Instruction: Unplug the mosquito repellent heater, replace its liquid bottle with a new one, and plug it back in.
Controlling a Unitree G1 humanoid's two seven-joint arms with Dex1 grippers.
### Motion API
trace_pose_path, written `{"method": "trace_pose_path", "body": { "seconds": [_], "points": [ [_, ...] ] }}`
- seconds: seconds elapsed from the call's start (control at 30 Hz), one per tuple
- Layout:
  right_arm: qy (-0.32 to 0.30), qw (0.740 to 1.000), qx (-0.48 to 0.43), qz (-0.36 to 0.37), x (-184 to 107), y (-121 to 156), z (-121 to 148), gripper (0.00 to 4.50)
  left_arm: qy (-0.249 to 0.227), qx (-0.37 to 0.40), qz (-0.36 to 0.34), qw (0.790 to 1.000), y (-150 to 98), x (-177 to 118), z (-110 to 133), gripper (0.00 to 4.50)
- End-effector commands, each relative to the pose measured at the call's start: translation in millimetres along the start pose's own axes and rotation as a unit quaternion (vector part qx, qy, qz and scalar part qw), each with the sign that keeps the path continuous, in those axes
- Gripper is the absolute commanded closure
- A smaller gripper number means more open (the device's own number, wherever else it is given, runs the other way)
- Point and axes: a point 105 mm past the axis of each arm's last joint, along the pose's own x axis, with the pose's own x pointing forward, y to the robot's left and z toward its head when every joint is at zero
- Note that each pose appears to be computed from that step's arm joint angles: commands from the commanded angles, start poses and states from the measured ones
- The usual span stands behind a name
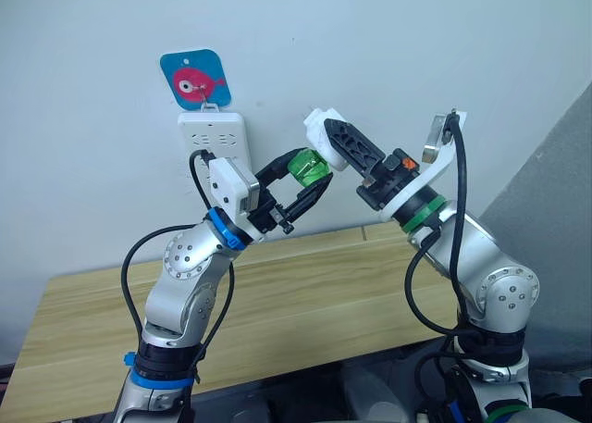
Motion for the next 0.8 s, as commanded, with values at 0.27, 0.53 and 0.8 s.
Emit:
{"method": "trace_pose_path", "body": {
  "seconds": [0.27,0.53,0.8],
  "points": [
    [0.005,1.000,0.001,-0.005,-30.4,-9.5,23.9,0.00,-0.006,0.022,-0.051,0.998,-1.3,-4.8,8.0,2.22],
    [0.172,0.983,-0.061,0.022,-82.0,-27.9,34.0,0.00,0.020,0.052,-0.187,0.981,-19.8,-21.9,-9.0,2.22],
    [0.299,0.952,-0.059,0.023,-95.3,-36.8,10.4,0.00,0.034,0.057,-0.266,0.962,-34.1,-37.7,-19.7,2.22]
  ]
}}
